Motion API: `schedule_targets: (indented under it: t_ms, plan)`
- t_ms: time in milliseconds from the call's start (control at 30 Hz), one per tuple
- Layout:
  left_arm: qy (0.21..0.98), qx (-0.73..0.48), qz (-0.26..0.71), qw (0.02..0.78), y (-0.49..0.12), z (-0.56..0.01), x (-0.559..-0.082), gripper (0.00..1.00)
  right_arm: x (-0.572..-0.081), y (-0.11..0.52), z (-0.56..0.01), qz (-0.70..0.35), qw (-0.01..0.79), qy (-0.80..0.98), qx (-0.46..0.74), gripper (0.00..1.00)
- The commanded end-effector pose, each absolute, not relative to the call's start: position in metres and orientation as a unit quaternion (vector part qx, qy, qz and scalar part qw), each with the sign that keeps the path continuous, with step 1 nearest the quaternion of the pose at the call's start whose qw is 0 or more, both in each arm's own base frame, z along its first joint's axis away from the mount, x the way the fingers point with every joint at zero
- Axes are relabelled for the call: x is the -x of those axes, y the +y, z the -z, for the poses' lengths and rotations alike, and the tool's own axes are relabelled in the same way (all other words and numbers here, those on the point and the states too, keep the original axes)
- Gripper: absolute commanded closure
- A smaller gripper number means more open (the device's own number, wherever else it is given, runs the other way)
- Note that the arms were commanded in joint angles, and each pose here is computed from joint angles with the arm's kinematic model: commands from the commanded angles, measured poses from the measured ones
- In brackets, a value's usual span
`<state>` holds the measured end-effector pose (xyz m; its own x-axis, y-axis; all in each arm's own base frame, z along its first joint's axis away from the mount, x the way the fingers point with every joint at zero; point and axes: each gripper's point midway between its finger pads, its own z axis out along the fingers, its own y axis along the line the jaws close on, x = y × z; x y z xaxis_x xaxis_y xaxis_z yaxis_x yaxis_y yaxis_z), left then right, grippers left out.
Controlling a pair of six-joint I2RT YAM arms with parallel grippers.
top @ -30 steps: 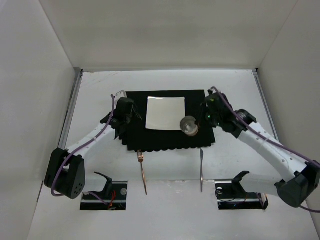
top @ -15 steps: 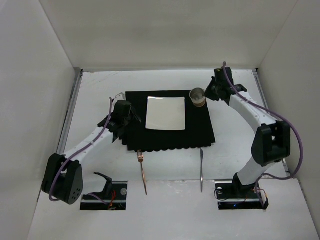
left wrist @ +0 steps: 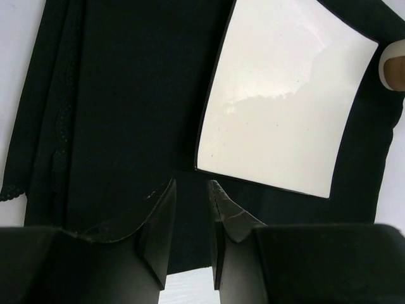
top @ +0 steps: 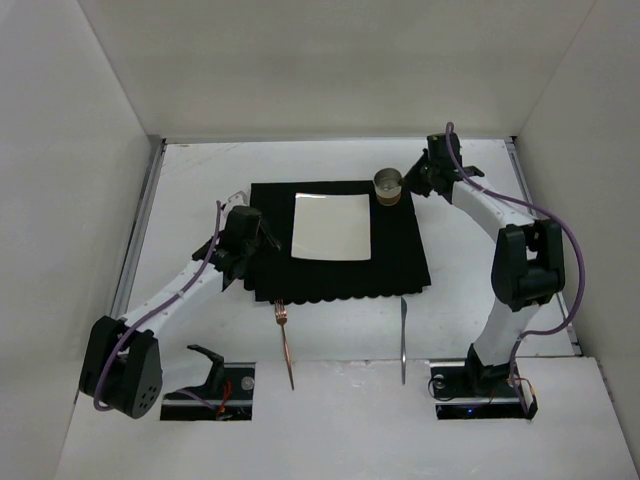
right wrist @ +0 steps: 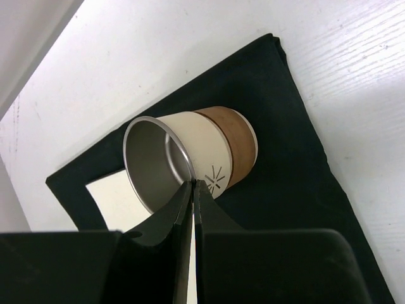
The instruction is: Set the dinner table for one person
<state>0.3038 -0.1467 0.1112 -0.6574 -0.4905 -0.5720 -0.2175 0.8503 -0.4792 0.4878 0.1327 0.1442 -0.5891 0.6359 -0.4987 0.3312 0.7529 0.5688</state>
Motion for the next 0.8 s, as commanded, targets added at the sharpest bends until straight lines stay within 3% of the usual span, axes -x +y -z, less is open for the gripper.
schedule_targets:
  t_ms: [0,400,600,767]
  plan:
    - [0.892,0.205,0.191,0.356,-0.145,-0.111,-0.294,0.76,-0.503,0.139,-0.164,-0.243,0.39,0.842,-0.282,0.91]
    - [0.892,0.207,0.19,0.354,-0.146,-0.11,-0.297,0.76,-0.488,0.129,-0.139,-0.217,0.376,0.85,-0.299,0.86]
    - [0.892,0.207,0.187,0.357,-0.143,-0.111,-0.3,0.76,-0.482,0.115,-0.141,-0.202,0.384,0.846,-0.308,0.52]
    - [0.889,0.206,0.186,0.365,-0.141,-0.117,-0.305,0.76,-0.465,0.1,-0.174,-0.19,0.417,0.839,-0.293,0.32]
